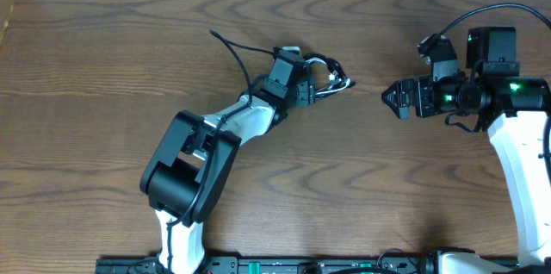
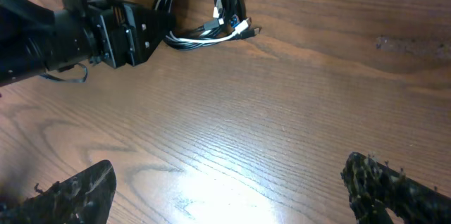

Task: Untangle cables
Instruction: 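Grasp the cable bundle with the left gripper and lift it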

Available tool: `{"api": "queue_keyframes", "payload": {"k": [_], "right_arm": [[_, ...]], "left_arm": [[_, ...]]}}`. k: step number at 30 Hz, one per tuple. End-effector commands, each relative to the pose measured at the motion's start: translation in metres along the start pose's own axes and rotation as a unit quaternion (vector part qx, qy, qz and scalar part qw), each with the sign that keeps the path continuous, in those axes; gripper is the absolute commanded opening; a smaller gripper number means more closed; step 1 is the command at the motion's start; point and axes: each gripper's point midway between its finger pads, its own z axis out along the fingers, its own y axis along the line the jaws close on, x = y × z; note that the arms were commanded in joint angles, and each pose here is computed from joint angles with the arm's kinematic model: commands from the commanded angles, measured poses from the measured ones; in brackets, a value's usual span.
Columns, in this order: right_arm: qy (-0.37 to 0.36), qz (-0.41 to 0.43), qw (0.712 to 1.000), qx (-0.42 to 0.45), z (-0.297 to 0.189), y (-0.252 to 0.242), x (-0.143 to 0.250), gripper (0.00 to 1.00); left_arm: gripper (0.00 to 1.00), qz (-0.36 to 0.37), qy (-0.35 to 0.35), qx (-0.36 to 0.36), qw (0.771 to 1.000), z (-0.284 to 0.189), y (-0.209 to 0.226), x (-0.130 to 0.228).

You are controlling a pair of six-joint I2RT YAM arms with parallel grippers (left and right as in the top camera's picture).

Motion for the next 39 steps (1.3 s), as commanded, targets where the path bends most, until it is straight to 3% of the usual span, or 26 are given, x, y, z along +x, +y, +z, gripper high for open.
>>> {"api": "queue_keyframes", "payload": {"k": [1,3,6,9,18,26,32,39], "right_arm": [[0.001,-0.011,1.000,-0.009,0.000,0.006,0.001,0.99],[0.001,-0.011,1.000,-0.009,0.000,0.006,0.002,0.99],[0.003,-0.010,1.000,-0.009,0.000,0.006,0.003,0.99],[0.004,-0.009,1.000,-0.009,0.000,0.006,0.003,0.99],[0.013,-0.005,1.000,-0.004,0.000,0.004,0.008,0.99],[0.016,0.001,1.000,0.003,0.000,0.002,0.009,0.99],[0.017,0.014,1.000,-0.012,0.000,0.007,0.009,0.99],[0.004,0.012,0.997,-0.074,-0.001,0.028,0.004,0.99]], "left_arm": [[0.70,-0.005,0.027,0.022,0.999,0.013,-0.005,0.012],[0.61,-0.006,0.042,0.035,0.999,0.018,-0.008,0.021],[0.29,-0.007,0.055,0.052,0.997,0.020,-0.013,0.027],[0.08,-0.007,0.053,0.054,0.997,0.019,-0.014,0.026],[0.08,-0.039,0.039,0.063,0.996,0.006,-0.020,0.011],[0.07,-0.064,0.012,0.153,0.986,-0.045,-0.035,-0.037],[0.07,-0.089,0.028,0.179,0.979,-0.082,-0.039,-0.046],[0.08,-0.111,0.068,0.298,0.946,-0.127,-0.081,-0.048]]}}
